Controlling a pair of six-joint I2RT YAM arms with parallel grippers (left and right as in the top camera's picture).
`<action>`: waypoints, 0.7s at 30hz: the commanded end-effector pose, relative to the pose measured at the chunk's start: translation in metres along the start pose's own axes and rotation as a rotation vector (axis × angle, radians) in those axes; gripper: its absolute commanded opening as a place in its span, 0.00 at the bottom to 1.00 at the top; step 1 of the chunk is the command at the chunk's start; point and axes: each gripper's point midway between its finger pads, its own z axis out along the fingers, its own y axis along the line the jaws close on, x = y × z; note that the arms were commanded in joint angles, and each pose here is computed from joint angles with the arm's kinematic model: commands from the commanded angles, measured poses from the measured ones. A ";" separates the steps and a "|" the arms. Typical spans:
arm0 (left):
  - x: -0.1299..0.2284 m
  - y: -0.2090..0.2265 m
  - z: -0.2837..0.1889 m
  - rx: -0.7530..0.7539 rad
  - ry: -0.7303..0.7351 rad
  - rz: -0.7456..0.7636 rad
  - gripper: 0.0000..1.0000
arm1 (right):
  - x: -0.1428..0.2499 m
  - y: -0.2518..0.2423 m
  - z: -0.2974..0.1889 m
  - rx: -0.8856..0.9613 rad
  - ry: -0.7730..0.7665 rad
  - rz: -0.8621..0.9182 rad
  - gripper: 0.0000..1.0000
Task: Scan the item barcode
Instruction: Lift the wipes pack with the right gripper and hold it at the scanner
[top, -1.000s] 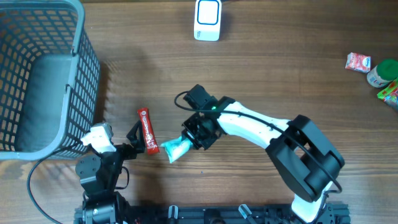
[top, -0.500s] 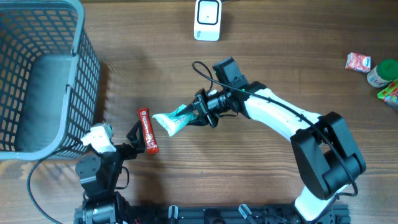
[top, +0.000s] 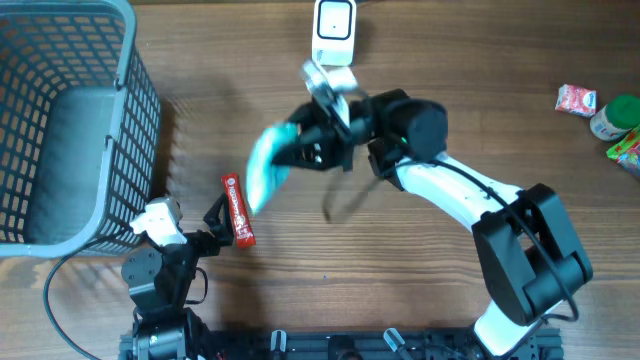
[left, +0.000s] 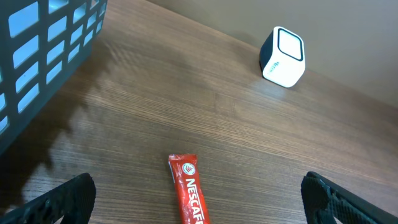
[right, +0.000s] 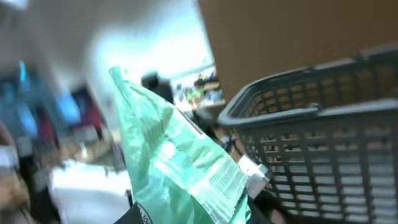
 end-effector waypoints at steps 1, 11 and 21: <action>0.002 0.000 0.000 0.003 0.005 -0.005 1.00 | 0.019 0.009 -0.001 -0.081 0.098 -0.435 0.13; 0.002 0.000 0.000 0.003 0.005 -0.005 1.00 | 0.014 -0.026 0.003 0.037 0.039 -0.995 0.04; 0.002 0.000 0.000 0.003 0.005 -0.005 1.00 | -0.003 -0.069 -0.004 0.314 0.090 -1.452 0.04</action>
